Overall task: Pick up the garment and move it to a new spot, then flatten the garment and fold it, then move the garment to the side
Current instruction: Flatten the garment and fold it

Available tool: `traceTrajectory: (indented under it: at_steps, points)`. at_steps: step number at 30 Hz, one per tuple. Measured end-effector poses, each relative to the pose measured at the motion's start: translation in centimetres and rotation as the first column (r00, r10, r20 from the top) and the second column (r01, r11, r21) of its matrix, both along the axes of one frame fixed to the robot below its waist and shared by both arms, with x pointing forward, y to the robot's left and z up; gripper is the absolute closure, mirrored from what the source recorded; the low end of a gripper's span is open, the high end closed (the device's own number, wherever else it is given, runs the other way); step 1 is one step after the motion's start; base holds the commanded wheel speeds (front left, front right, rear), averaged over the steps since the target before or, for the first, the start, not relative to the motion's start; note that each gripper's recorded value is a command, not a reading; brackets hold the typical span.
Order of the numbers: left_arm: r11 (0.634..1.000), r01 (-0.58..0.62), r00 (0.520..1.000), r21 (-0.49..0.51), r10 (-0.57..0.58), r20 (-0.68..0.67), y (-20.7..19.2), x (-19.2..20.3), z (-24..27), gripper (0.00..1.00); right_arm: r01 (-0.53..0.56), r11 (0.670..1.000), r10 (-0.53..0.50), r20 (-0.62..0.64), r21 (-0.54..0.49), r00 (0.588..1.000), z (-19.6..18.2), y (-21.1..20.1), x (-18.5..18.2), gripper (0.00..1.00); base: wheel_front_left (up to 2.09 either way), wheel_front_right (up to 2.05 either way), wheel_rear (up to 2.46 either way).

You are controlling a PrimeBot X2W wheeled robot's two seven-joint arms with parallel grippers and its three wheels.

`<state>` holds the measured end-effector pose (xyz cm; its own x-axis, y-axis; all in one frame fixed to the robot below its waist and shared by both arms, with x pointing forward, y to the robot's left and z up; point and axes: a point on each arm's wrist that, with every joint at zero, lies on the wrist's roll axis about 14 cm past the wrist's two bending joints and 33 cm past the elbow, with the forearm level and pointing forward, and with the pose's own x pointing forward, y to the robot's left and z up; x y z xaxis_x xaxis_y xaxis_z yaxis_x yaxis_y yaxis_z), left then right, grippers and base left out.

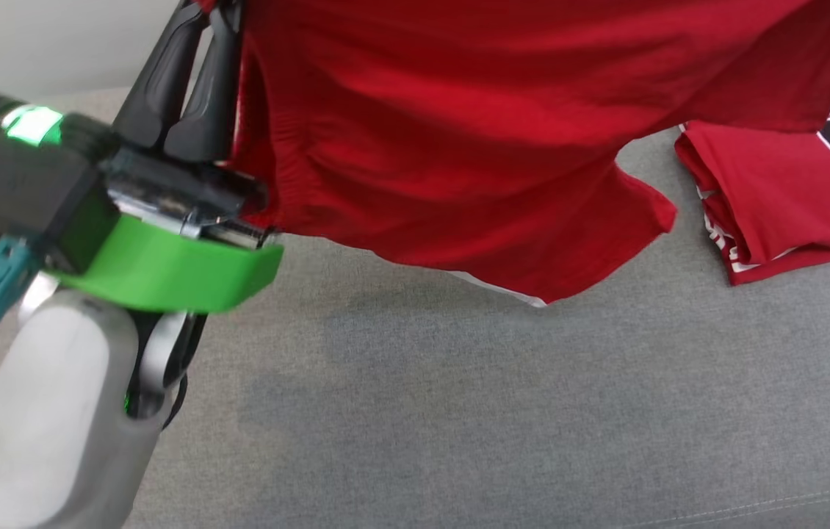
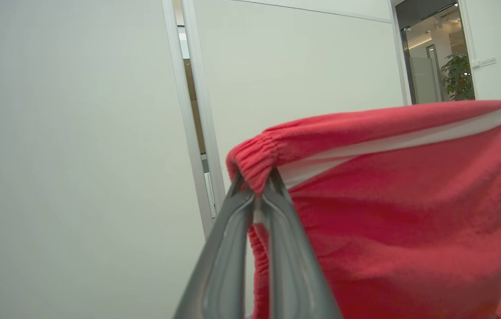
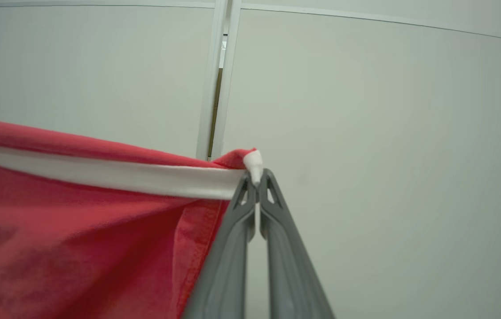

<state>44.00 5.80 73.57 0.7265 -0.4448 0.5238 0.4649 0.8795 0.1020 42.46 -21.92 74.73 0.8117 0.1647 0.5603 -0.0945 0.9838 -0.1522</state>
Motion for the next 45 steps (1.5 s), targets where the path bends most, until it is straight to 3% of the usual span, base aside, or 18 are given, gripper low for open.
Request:
traceTrajectory:
  at_steps: [9, 14, 18, 23, 26, 31, 33, 35, 40, 45]
  points:
    - [0.999, 0.024, 0.993, -0.040, -0.028, -0.116, -1.5, 8.9, -3.8, 1.00, -0.058, 0.997, 0.061, -0.063, 0.046, 0.996, -2.2, 0.8, 7.6, 1.00, 0.00, 0.00, 0.00]
    - [0.995, -0.018, 0.991, -0.093, 0.005, -0.134, -1.4, 14.7, -4.2, 1.00, -0.113, 0.990, 0.117, -0.036, 0.088, 0.993, -1.1, 2.4, 12.8, 1.00, 0.00, 0.00, 0.00]
    - [0.995, -0.068, 0.987, -0.076, 0.056, -0.153, -0.6, 17.6, -4.7, 1.00, -0.154, 0.980, 0.160, -0.039, 0.124, 0.986, -1.3, 4.3, 15.2, 1.00, 0.00, 0.00, 0.00]
    - [0.991, -0.125, 0.937, -0.049, 0.101, -0.334, 0.1, 19.5, -10.8, 1.00, -0.165, 0.970, 0.195, -0.169, 0.176, 0.966, -6.1, 6.0, 17.0, 1.00, 0.00, 0.00, 0.00]
    - [0.986, -0.167, 0.860, -0.012, 0.140, -0.491, 1.2, 19.0, -17.8, 1.00, -0.166, 0.965, 0.226, -0.323, 0.203, 0.919, -12.3, 7.7, 17.5, 1.00, 0.00, 0.00, 0.00]
    - [0.979, -0.199, 0.644, 0.053, 0.171, -0.745, 2.6, 13.8, -30.8, 1.00, -0.119, 0.955, 0.265, -0.605, 0.270, 0.751, -25.4, 9.9, 14.7, 1.00, 0.00, 0.00, 0.00]
    - [0.979, -0.194, 0.587, 0.062, 0.167, -0.792, 2.8, 11.6, -33.7, 1.00, -0.098, 0.951, 0.276, -0.663, 0.294, 0.695, -28.6, 10.2, 13.1, 1.00, 0.00, 0.00, 0.00]
    - [0.980, -0.196, 0.561, 0.039, 0.145, -0.815, 2.9, 9.7, -35.1, 1.00, -0.074, 0.943, 0.294, -0.705, 0.325, 0.645, -31.3, 10.5, 11.3, 1.00, 0.00, 0.00, 0.00]
    - [0.984, -0.180, 0.560, 0.005, 0.107, -0.822, 2.5, 5.7, -36.4, 1.00, -0.006, 0.924, 0.296, -0.703, 0.383, 0.647, -32.7, 8.3, 7.9, 1.00, 0.00, 0.00, 0.00]
    - [0.987, -0.160, 0.589, 0.000, 0.095, -0.803, 2.3, 1.6, -35.9, 1.00, 0.044, 0.917, 0.256, -0.670, 0.396, 0.697, -31.6, 5.4, 3.8, 1.00, 0.00, 0.00, 0.00]
